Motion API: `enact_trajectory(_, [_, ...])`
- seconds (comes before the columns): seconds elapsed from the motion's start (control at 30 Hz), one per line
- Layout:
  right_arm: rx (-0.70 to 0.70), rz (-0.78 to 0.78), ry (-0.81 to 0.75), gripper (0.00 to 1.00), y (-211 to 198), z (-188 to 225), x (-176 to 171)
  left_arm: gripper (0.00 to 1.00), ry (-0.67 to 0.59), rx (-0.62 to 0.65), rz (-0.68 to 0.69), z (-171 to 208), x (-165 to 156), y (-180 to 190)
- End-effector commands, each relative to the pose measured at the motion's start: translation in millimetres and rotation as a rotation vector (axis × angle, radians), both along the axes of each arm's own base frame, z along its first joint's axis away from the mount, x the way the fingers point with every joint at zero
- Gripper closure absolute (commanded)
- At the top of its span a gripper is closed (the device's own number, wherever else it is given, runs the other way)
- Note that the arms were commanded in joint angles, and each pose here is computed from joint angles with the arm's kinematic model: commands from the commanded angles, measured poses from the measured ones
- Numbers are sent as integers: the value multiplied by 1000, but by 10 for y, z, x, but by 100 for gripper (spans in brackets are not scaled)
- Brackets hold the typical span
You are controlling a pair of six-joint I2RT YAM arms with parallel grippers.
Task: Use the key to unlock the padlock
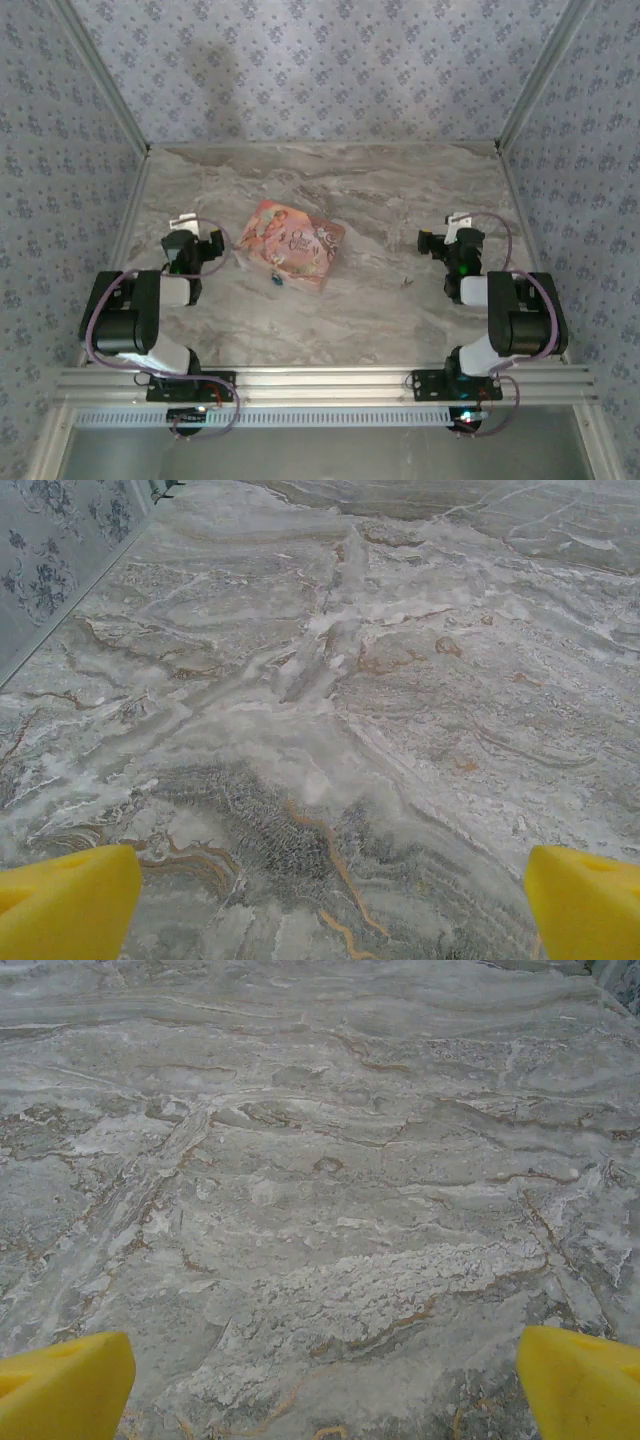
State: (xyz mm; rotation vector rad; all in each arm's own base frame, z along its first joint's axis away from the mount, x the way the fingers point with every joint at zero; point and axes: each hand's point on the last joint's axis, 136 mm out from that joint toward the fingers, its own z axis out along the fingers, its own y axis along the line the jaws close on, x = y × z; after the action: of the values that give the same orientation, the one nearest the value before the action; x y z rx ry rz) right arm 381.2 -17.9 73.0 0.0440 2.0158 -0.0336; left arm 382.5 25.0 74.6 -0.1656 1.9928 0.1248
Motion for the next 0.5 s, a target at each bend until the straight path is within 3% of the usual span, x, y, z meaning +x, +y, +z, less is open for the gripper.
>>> enact_trajectory(0.0, [-18,28,-43,0,42,115,107,2,-58,24,14,170,113,45])
enact_trajectory(0.47, [-12,32,-44,0,42,116,108,2,-56,21,9,162,114,38])
